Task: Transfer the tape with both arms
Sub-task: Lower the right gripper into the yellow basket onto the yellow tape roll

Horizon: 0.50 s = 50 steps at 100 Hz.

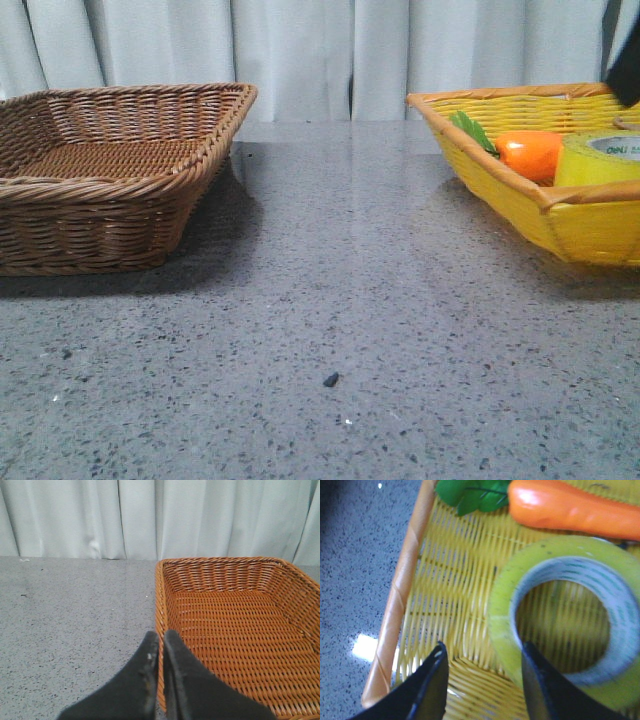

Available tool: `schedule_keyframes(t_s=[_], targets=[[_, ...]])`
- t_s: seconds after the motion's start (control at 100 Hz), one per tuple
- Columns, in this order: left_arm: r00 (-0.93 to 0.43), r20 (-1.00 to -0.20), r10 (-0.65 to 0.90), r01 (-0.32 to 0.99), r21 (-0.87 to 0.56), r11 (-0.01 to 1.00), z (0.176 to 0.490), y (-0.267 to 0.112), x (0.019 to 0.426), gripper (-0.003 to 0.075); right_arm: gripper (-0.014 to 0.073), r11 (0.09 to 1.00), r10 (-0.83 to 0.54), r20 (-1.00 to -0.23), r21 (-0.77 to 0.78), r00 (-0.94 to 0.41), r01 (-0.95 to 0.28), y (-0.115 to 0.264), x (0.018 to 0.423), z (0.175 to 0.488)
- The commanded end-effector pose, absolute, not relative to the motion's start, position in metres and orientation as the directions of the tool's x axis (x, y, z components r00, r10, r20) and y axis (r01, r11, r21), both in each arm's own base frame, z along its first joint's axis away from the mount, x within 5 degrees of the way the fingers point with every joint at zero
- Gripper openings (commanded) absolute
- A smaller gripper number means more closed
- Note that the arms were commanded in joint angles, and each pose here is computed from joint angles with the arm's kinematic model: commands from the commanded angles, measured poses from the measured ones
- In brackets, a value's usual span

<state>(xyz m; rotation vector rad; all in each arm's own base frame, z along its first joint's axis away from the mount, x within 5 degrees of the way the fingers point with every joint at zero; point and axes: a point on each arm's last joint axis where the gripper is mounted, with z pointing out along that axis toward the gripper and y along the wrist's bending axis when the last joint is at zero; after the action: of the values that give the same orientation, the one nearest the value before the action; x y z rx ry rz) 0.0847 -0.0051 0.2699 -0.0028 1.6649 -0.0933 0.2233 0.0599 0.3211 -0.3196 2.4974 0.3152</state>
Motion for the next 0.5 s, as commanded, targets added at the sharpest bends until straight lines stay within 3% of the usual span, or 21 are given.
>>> schedule_keyframes(t_s=[0.0, 0.49], targets=[[0.004, -0.997, -0.076, 0.062, -0.075, 0.995, 0.288, -0.005, 0.086, -0.0021, 0.0280, 0.940, -0.155, -0.633, 0.141, -0.758, -0.310, 0.065, 0.240, 0.331], [0.007, -0.997, -0.076, 0.062, -0.075, 0.995, 0.288, -0.005, 0.086, -0.0021, 0.0279, 0.947, -0.173, -0.551, 0.133, -0.816, -0.291, 0.072, 0.281, 0.297]])
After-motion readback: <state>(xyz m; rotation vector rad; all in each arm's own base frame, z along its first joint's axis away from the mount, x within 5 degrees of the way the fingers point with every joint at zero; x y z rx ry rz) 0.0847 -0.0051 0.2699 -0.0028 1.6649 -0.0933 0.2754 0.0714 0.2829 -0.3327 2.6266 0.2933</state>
